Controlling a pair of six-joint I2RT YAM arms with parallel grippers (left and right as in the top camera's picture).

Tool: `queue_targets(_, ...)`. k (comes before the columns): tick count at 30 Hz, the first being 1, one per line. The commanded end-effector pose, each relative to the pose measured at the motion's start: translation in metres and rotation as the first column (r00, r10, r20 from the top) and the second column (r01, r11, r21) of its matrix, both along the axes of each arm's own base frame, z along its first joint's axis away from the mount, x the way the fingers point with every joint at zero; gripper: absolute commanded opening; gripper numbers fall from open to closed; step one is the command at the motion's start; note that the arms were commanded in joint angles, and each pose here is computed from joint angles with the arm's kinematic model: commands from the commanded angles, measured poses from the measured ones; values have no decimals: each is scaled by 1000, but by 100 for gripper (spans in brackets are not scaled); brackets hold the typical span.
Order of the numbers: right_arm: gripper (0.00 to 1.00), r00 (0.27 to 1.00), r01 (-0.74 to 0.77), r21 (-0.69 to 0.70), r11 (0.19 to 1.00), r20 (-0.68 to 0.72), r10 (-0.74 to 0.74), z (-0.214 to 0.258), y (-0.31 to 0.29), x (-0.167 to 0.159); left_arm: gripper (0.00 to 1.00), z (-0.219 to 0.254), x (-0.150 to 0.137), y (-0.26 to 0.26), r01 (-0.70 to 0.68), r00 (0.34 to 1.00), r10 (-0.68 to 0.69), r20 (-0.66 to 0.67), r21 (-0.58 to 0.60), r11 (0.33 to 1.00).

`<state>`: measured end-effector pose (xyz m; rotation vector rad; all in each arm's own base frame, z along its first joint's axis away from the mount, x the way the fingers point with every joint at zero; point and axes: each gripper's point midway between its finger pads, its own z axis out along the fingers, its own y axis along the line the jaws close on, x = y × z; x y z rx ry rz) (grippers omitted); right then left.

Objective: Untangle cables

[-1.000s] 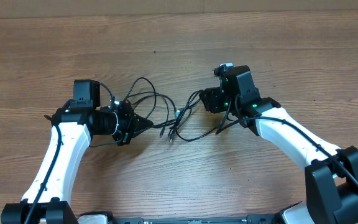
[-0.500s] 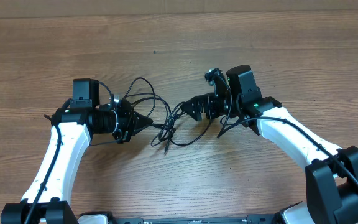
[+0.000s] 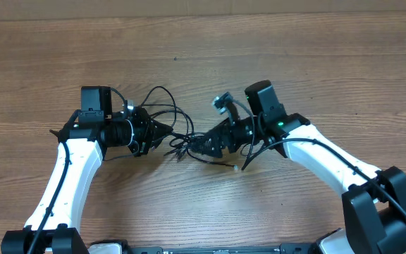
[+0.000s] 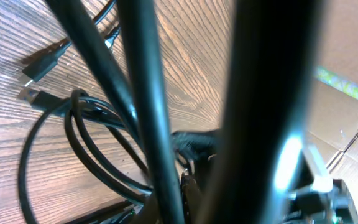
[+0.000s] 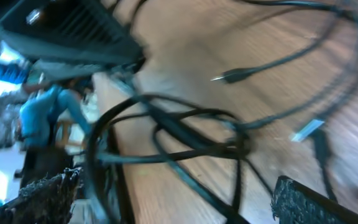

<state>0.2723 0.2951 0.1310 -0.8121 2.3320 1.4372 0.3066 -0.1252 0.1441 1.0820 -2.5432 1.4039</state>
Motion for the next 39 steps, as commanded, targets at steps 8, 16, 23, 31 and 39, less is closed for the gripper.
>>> queue_targets(8, 99, 952, -242, 59, 969, 205, 225, 11, 26, -34, 7, 10, 4, 0, -25, 1000, 25, 2, -28, 999)
queue_targets(16, 97, 934, -214, 20, 977, 298, 198, 9, 29, -20, 5, 13, 3, -3, -16, 1000, 16, -3, -55, 998)
queue_targets(23, 84, 915, -124, -47, 991, 381, 133, 4, 27, 4, 4, 17, 1, -6, -2, 1000, 2, -3, -84, 996)
queue_targets(31, 40, 906, -87, -71, 994, 409, 108, 2, 26, 13, 4, 17, 1, -6, -2, 1000, 2, -3, -83, 997)
queue_targets(39, 4, 920, -71, -67, 995, 382, 91, 2, 25, 13, 4, 17, 1, -6, -2, 1000, 2, -2, -82, 997)
